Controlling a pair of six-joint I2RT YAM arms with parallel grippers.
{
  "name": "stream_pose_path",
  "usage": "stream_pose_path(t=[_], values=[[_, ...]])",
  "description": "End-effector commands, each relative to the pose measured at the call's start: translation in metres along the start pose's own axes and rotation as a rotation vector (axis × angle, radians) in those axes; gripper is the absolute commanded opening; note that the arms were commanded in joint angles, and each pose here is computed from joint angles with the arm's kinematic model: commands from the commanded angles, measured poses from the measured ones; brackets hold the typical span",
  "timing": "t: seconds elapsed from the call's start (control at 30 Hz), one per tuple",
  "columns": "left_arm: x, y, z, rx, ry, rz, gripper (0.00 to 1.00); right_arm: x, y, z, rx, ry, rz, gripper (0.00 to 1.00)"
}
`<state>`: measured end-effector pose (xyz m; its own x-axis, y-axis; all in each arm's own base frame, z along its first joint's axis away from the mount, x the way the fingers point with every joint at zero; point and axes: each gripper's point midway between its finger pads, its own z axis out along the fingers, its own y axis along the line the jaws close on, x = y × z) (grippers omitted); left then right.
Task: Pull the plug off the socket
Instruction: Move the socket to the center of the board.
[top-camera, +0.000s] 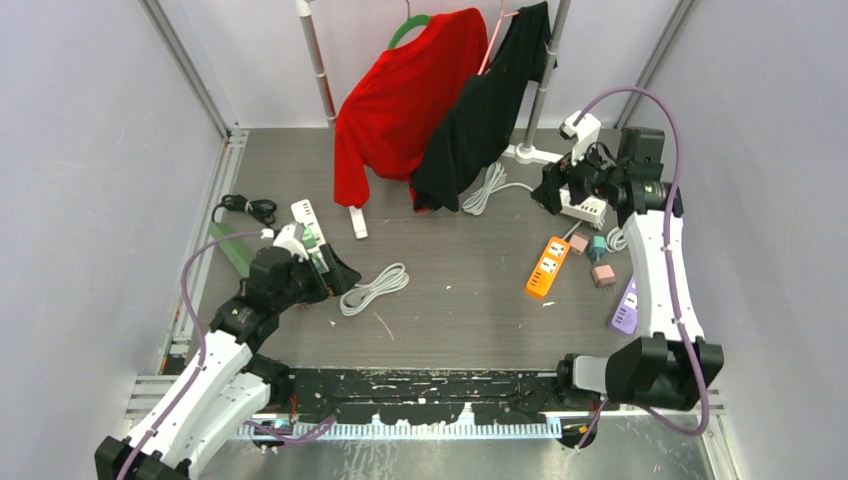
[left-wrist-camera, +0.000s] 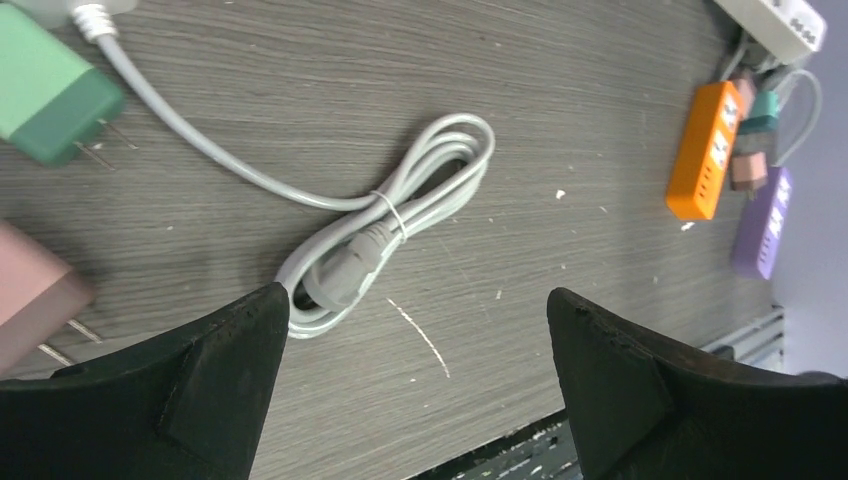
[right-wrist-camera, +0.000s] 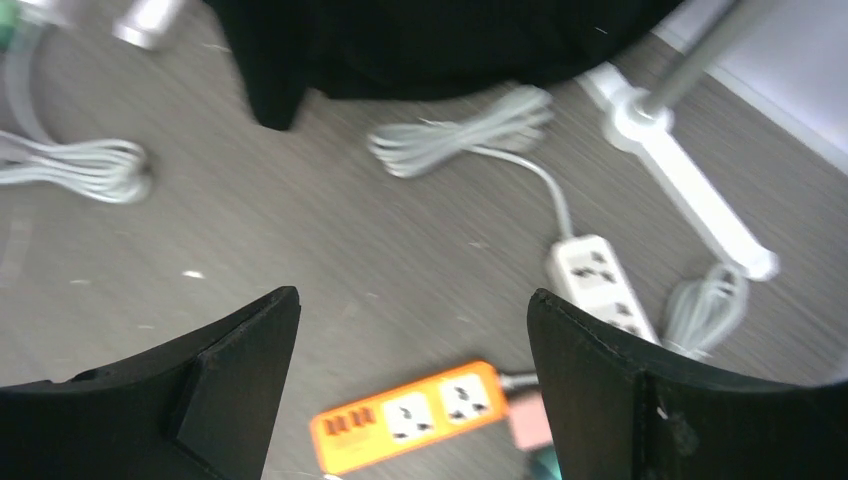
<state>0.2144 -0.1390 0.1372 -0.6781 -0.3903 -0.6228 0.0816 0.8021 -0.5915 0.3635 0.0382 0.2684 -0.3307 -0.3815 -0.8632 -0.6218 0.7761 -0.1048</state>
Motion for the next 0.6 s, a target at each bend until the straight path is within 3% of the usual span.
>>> stream_pose_path(t=[0.0,0.27,0.37,0.57], values=[[-0.024,0.006,0.001,-0.084,-0.065,0.040,1.00,-0.022,0.063,-0.017,-0.227,-0.130,0.202,0.89],[-0.044,0.023,0.028,-0.208,-0.093,0.041,1.00,-0.024,0.096,-0.018,-0.348,-0.299,0.373,0.97],[-0.039,0.031,0.044,-0.247,-0.049,0.039,0.96,-0.016,0.097,-0.017,-0.342,-0.306,0.388,0.97],[-0.035,0.054,0.054,-0.373,-0.041,-0.024,1.00,-0.010,0.096,-0.013,-0.339,-0.302,0.399,0.97]])
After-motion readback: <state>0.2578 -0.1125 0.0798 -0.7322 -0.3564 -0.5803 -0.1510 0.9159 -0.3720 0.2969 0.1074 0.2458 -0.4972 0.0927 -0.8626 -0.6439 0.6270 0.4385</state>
